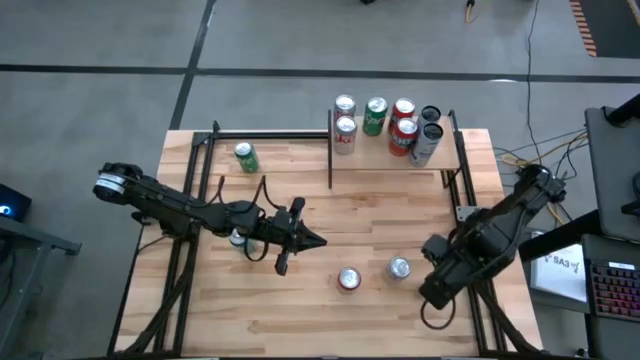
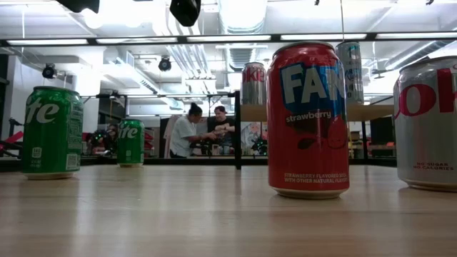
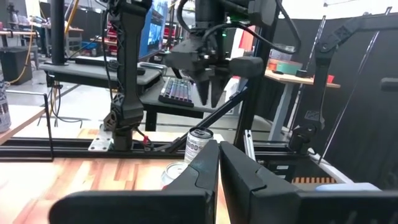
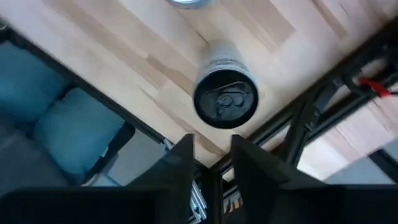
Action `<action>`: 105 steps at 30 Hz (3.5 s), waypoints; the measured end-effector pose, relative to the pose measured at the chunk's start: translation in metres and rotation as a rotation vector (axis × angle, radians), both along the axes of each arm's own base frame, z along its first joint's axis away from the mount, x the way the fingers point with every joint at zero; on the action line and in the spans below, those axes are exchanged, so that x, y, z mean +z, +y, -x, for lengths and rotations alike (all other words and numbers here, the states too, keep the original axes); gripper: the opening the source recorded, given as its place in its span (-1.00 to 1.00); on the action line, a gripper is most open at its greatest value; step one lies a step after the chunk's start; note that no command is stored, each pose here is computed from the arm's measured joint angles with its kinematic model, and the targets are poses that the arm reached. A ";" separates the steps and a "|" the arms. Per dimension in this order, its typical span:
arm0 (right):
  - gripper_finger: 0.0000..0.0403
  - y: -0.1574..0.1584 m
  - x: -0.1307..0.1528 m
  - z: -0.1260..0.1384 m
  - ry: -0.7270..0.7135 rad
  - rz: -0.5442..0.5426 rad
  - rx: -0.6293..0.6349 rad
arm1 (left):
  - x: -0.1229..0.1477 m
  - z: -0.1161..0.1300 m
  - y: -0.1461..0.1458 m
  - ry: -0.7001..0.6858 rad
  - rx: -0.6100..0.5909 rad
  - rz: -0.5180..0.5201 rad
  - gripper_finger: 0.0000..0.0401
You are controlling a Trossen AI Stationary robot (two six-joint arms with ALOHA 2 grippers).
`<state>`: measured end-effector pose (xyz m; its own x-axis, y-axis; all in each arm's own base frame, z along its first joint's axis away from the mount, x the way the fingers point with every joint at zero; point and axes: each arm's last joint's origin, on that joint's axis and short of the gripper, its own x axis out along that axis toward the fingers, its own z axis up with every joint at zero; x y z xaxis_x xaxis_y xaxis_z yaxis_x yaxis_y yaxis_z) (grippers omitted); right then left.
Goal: Place canned beverage on shelf
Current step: Put the white soda can on the shelf aligned to the right of the other silver soda cans
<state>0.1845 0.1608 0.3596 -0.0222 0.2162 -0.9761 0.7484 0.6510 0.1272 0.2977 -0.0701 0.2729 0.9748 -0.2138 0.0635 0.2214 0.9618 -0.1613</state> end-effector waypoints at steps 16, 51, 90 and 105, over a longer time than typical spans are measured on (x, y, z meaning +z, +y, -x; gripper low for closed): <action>0.72 0.002 -0.010 -0.001 0.061 0.016 -0.081 | 0.000 0.000 0.000 -0.003 -0.001 0.006 -1.00; 0.77 0.007 -0.093 -0.007 0.145 0.080 -0.125 | -0.001 0.000 0.000 0.002 0.000 -0.012 -1.00; 0.18 -0.045 -0.020 -0.008 -0.312 0.538 -0.162 | -0.003 -0.001 0.004 -0.003 0.159 -0.262 -0.80; 0.18 -0.073 -0.008 -0.080 -0.637 0.738 0.109 | -0.004 -0.001 0.011 0.026 0.380 -0.402 0.37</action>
